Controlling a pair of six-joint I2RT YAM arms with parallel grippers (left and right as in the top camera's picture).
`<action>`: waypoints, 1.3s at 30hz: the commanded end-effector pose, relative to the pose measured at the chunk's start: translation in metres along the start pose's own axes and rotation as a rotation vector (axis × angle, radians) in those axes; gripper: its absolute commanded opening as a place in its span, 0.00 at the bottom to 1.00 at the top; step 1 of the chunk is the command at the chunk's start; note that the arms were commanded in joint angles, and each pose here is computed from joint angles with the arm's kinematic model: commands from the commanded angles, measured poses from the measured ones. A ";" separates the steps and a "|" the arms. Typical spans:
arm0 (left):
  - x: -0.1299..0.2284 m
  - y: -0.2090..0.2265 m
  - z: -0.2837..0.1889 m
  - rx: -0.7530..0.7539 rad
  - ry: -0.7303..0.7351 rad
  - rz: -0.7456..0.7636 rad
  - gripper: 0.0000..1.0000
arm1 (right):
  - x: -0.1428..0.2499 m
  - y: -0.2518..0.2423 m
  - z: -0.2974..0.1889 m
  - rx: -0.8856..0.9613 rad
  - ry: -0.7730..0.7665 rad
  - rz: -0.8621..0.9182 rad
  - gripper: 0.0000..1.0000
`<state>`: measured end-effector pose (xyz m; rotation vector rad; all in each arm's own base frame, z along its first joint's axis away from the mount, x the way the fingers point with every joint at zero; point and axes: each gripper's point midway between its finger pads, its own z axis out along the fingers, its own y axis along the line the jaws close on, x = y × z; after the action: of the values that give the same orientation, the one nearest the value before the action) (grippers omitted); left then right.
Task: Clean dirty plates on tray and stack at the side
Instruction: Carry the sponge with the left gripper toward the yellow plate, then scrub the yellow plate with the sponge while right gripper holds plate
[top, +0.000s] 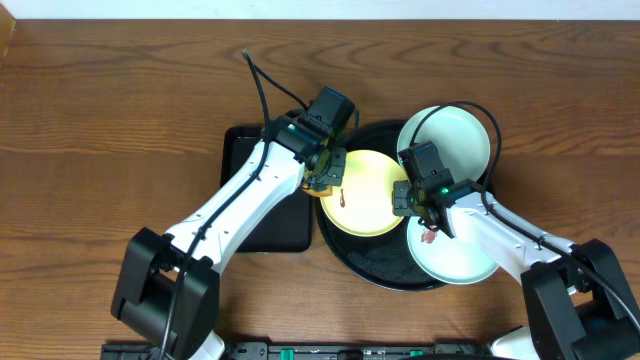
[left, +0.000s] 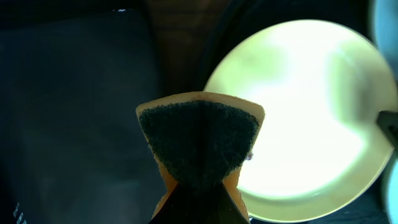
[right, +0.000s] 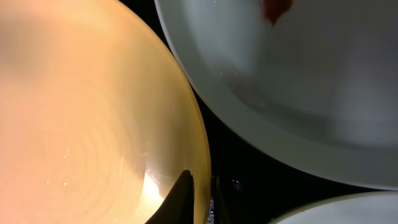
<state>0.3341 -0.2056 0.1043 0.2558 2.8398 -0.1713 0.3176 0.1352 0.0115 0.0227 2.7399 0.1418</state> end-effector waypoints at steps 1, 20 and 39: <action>0.012 -0.013 0.014 0.081 0.055 -0.027 0.08 | 0.003 -0.001 0.002 0.004 0.007 -0.013 0.11; 0.027 -0.027 0.076 0.060 0.129 0.010 0.08 | 0.003 0.000 0.002 0.002 0.008 -0.016 0.10; 0.035 -0.022 0.113 0.025 0.170 -0.012 0.12 | 0.003 0.000 0.002 0.002 0.008 -0.016 0.10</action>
<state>0.3349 -0.2459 0.0086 0.2929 2.9516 -0.2570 0.3176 0.1353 0.0115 0.0184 2.7400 0.1414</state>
